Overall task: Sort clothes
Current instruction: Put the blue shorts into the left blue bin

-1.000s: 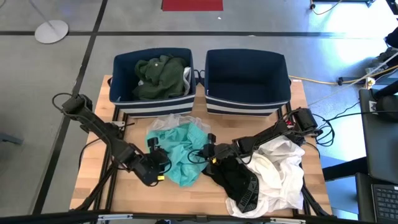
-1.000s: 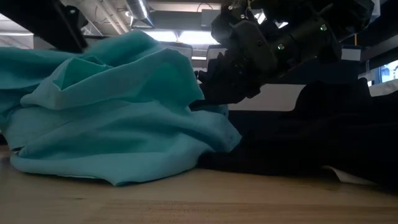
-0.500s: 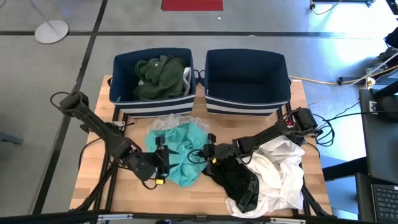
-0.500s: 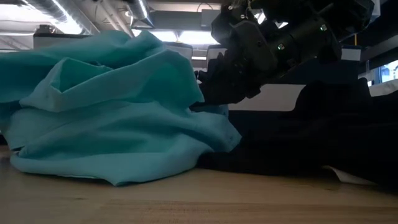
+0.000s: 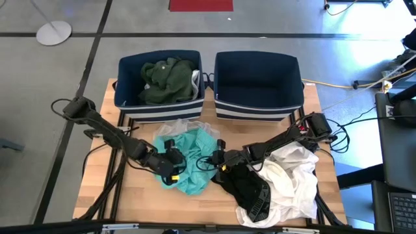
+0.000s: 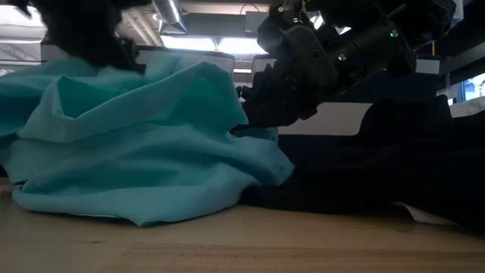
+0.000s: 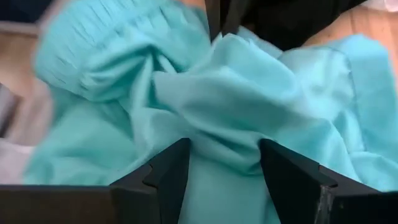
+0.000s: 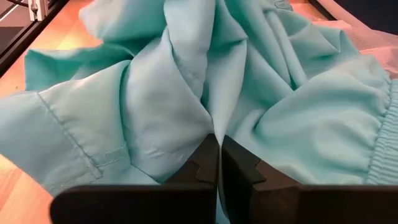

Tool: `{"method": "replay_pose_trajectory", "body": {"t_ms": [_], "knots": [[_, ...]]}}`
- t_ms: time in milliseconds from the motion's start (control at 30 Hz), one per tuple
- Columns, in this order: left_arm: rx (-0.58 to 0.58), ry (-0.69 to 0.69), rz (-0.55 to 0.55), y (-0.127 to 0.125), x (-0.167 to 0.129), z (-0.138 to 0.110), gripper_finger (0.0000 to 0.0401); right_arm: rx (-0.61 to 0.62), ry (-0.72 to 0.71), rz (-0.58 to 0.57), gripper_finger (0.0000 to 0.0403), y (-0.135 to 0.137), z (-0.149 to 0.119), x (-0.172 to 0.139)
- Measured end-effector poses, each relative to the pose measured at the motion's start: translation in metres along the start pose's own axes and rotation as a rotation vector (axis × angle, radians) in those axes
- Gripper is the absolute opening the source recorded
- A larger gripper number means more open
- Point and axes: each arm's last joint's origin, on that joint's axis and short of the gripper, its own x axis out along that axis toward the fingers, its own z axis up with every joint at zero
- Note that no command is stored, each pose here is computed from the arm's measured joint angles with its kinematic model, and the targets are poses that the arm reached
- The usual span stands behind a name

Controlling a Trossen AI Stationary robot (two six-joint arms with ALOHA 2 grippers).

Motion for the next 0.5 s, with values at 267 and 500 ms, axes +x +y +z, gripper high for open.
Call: {"method": "replay_pose_trajectory", "body": {"t_ms": [267, 500], "knots": [[0.017, -0.088, -0.083, -0.003, 0.023, -0.008, 0.0186, 0.0, -0.001, 0.0, 0.0017, 0.0, 0.0, 0.0], [0.069, -0.115, -0.083, -0.007, 0.05, -0.02, 0.0186, 0.0, -0.001, 0.0, 0.0017, 0.0, 0.0, 0.0]]}}
